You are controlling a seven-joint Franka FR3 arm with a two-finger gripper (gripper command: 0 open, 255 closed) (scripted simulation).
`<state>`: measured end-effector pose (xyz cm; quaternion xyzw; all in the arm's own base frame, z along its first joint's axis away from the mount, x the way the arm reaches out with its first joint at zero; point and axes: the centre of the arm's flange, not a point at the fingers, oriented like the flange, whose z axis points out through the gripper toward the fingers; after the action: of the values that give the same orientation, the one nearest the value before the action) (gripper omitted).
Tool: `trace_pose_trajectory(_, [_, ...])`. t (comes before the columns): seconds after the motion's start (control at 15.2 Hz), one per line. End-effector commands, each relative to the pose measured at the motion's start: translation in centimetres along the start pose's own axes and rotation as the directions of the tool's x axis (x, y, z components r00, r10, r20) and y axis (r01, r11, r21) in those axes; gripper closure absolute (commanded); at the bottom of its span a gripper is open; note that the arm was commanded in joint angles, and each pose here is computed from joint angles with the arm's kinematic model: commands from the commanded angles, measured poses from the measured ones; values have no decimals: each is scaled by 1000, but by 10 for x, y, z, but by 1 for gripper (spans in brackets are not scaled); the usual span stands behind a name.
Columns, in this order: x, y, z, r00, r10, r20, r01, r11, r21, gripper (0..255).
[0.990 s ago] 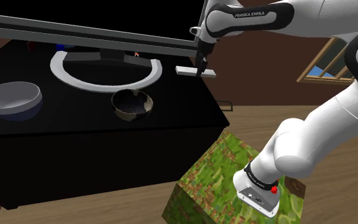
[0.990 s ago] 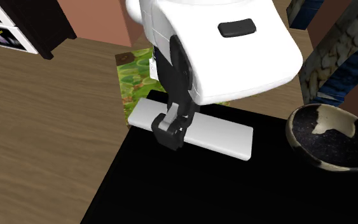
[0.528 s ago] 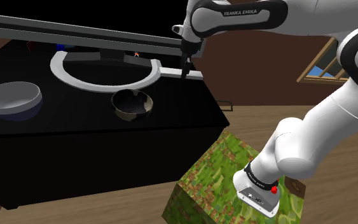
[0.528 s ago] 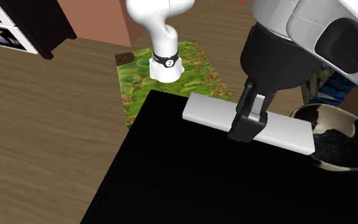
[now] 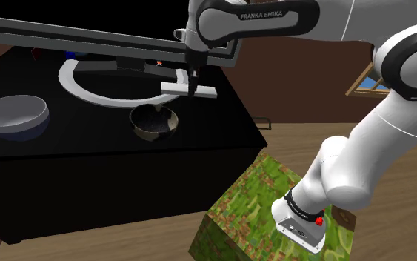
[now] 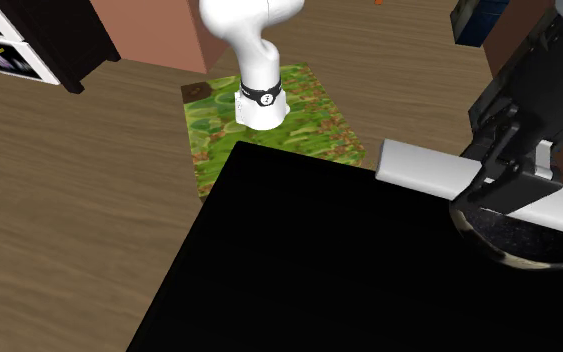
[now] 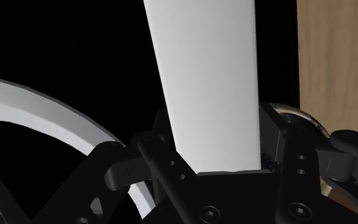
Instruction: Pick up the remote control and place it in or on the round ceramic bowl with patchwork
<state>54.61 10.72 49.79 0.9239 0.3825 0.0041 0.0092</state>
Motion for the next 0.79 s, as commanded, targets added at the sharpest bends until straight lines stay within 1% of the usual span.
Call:
trace_pose_trajectory(0.0, [22,-14,-1,1000,1,-1,-1,1000,0,255])
trace_pose_trajectory(0.53, [116,-73,-2,1000,1,-1,-1,1000,0,255])
trace_pose_trajectory(0.73, [116,-73,13,1000,1,-1,-1,1000,0,255])
